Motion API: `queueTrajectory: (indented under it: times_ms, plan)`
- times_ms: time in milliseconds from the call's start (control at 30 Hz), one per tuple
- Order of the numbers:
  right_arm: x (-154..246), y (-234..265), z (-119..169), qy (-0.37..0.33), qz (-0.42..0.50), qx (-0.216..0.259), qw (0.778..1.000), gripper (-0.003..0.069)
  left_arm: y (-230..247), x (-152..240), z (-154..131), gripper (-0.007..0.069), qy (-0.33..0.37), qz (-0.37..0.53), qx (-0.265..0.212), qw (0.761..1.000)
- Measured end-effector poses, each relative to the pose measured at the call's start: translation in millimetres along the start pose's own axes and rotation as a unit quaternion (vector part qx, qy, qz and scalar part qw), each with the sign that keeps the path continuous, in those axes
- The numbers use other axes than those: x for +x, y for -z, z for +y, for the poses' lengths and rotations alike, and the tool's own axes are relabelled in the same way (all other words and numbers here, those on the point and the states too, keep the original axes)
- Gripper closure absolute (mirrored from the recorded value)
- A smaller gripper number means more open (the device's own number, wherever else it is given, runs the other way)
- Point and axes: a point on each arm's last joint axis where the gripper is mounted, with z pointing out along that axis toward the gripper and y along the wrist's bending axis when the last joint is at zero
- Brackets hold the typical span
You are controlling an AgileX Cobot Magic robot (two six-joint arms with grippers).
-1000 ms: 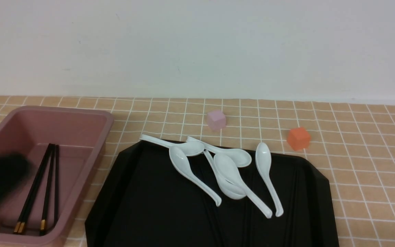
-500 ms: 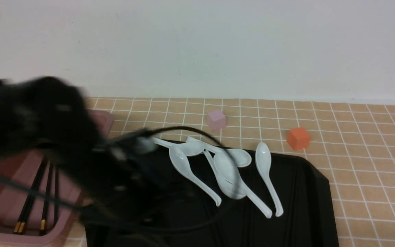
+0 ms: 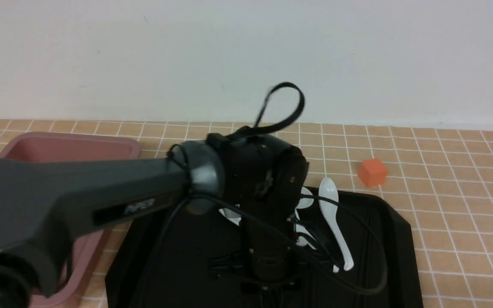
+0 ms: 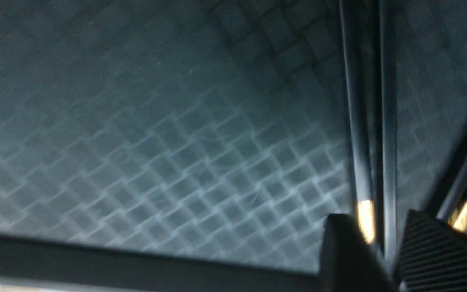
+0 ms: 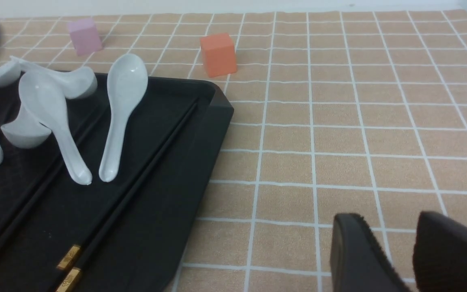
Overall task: On brown tablecloth take chopsticks from black tray and put them in box.
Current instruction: 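Reach over to the black tray and grasp a pair of chopsticks with the left gripper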
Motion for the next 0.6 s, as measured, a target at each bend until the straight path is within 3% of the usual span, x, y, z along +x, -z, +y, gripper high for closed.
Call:
queueTrajectory:
  times_ms: [100, 200, 600]
  plan:
    - [0, 0, 0, 0.0, 0.0, 0.0, 1.0, 0.0419, -2, -4, -1, 0.0288, 0.014, -0.019, -0.003, 1.0]
    - [0, 0, 0, 0.0, 0.0, 0.0, 1.0, 0.0419, 0, -10, -1, 0.0252, 0.027, -0.051, -0.002, 0.998]
    - [0, 0, 0, 0.0, 0.0, 0.0, 1.0, 0.0419, -34, -22, -2, 0.0249, 0.087, -0.071, -0.019, 0.993]
